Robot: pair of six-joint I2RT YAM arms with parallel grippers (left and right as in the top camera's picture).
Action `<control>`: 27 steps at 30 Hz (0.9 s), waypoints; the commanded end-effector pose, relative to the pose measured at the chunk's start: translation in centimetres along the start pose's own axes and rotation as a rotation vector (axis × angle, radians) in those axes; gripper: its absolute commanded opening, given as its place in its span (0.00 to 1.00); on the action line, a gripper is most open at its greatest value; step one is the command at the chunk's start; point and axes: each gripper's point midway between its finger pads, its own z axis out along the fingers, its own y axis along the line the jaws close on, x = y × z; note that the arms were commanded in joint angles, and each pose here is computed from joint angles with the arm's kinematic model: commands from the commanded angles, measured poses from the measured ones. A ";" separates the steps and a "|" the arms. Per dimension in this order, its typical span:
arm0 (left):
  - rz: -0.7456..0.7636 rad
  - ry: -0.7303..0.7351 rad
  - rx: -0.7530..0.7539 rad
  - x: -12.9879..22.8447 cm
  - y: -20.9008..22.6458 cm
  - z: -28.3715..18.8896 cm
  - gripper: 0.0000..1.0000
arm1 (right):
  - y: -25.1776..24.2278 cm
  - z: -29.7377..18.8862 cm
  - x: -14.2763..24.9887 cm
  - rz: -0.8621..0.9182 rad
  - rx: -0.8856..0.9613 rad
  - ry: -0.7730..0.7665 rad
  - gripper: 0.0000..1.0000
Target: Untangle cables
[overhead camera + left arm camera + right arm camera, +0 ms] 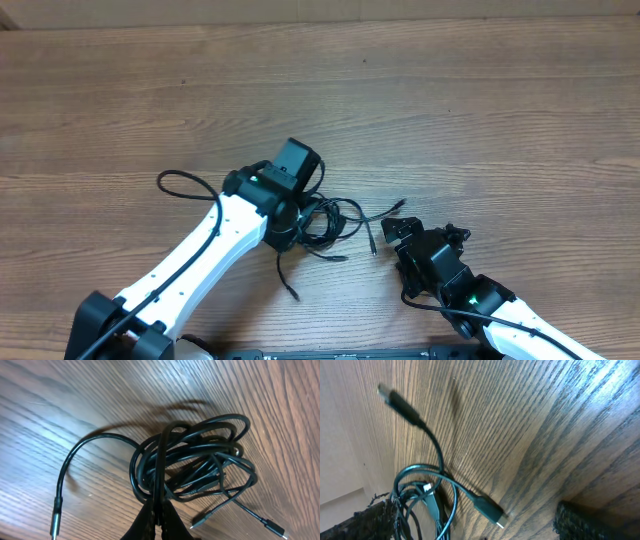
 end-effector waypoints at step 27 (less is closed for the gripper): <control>0.680 0.148 0.476 9.8 -9.9 -2.2 0.04 | -2.1 0.4 -0.4 -0.007 0.066 -0.014 1.00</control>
